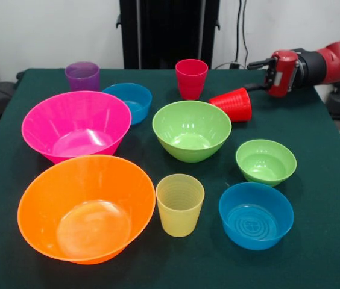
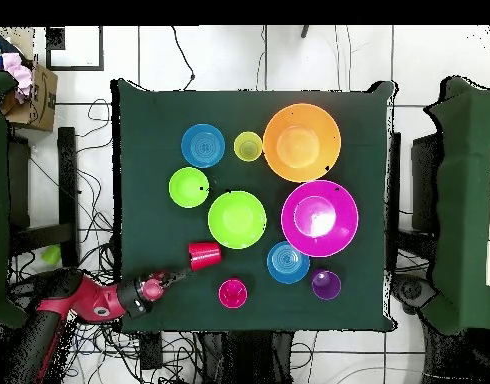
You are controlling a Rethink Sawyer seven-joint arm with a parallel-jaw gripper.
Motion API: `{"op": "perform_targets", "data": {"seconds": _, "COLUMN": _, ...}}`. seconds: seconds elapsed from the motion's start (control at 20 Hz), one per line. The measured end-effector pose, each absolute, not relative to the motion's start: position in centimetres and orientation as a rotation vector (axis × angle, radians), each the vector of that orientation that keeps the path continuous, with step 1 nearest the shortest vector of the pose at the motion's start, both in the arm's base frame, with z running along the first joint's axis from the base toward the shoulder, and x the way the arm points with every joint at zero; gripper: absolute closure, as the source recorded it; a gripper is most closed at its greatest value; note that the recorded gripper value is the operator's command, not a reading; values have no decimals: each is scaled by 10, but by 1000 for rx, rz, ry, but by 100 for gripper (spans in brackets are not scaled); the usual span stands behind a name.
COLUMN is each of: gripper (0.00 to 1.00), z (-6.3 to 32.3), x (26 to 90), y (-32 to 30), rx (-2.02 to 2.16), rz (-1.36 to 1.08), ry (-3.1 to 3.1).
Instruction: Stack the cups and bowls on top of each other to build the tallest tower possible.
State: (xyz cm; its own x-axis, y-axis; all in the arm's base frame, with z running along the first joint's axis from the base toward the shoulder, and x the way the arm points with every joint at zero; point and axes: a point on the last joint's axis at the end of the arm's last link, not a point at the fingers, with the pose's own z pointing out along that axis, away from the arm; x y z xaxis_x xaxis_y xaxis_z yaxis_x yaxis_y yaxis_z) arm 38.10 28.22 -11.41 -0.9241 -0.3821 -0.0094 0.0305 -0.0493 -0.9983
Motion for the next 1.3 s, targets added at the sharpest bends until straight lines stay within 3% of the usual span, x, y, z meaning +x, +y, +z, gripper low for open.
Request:
{"op": "perform_targets", "data": {"seconds": 0.7, "gripper": 0, "z": -95, "x": 392, "y": 291, "rx": -343, "rz": -2027, "ry": 1866}}
{"op": "perform_targets", "data": {"seconds": 1.3, "gripper": 0, "z": -96, "x": 387, "y": 310, "rx": -341, "rz": -1863, "ry": 1778}}
